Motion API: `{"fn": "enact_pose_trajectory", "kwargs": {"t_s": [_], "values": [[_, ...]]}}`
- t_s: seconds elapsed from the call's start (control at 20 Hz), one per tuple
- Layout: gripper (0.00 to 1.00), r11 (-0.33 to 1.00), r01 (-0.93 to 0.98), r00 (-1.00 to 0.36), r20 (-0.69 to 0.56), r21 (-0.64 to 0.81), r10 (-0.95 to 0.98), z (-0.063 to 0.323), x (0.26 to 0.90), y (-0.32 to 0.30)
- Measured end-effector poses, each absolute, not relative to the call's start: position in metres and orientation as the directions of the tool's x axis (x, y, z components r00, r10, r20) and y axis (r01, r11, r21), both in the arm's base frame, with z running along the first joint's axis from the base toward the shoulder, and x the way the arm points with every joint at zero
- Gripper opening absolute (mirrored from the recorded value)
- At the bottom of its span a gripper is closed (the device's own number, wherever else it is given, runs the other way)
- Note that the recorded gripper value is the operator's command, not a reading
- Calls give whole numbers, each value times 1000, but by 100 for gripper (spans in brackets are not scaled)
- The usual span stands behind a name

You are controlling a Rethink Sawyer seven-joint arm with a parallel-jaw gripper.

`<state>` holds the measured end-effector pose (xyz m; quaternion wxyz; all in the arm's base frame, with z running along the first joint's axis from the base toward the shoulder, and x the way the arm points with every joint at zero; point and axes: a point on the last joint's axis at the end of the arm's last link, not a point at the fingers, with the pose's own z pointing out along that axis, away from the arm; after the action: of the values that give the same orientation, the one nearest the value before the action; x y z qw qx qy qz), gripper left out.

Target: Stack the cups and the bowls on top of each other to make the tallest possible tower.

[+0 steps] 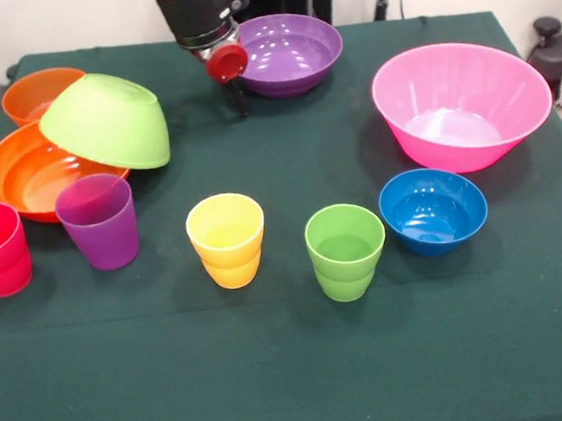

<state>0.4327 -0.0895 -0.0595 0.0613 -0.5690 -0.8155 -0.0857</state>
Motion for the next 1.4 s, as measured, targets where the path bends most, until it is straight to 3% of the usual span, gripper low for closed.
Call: {"fn": "enact_pose_trajectory", "kwargs": {"t_s": [0.6,1.4], "values": [[100,391,919,-393,146,40,908,-58,431,-91],[100,390,921,-389,29,-16,921,-48,421,-146]]}}
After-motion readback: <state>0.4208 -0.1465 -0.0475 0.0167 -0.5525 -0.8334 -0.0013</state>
